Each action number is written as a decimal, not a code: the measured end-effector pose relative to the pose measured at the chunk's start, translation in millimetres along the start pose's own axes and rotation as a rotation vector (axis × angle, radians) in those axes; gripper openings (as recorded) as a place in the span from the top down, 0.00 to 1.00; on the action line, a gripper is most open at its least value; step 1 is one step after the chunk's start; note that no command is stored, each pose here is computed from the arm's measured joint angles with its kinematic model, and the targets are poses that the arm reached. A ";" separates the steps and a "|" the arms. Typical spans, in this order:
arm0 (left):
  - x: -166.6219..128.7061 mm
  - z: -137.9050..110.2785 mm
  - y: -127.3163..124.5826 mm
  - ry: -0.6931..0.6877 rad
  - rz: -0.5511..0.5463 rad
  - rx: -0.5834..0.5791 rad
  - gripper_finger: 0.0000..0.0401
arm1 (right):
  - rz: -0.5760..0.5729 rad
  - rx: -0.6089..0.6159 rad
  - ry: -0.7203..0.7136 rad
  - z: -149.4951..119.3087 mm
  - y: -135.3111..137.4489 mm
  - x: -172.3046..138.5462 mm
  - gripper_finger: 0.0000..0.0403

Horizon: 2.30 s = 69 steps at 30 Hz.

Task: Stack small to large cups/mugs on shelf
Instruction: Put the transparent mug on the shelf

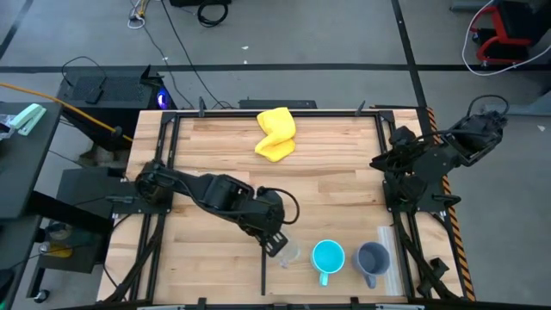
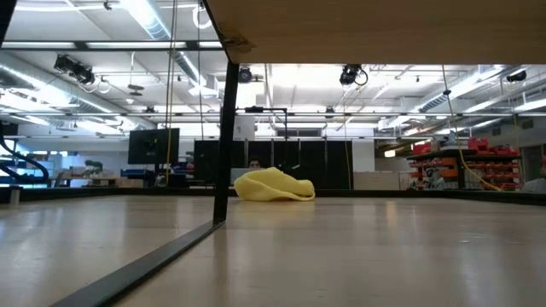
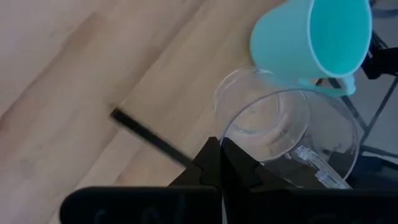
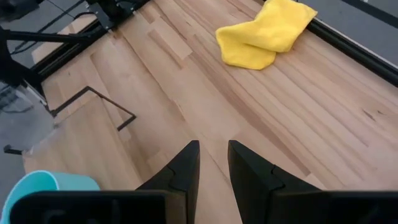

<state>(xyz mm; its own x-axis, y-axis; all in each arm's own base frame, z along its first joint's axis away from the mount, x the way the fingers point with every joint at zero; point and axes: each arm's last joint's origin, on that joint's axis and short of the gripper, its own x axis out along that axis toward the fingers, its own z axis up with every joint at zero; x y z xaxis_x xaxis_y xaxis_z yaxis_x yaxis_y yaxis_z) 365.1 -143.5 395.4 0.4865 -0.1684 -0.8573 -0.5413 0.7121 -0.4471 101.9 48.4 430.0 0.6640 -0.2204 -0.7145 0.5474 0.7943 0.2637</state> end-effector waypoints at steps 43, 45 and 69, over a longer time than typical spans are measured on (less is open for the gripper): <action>51.6 -18.9 -15.7 0.058 0.069 0.063 0.96 | -0.052 -0.086 -0.024 0.0 10.7 9.0 0.77; 51.4 -18.7 -16.1 0.056 0.064 0.070 0.96 | -0.052 -0.086 -0.024 0.0 10.8 9.0 0.77; 40.4 -15.4 -21.0 0.020 -0.003 0.054 0.89 | -0.052 -0.086 -0.024 0.1 10.7 8.9 0.77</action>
<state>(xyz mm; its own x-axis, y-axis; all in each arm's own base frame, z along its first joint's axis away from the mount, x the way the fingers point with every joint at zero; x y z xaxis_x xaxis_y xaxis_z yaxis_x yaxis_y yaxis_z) 385.6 -175.7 366.2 0.4736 -0.1837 -0.8614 -0.5019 0.7473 -0.4354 113.6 54.8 426.6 0.6484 -0.2747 -0.7100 0.5360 0.8270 0.1695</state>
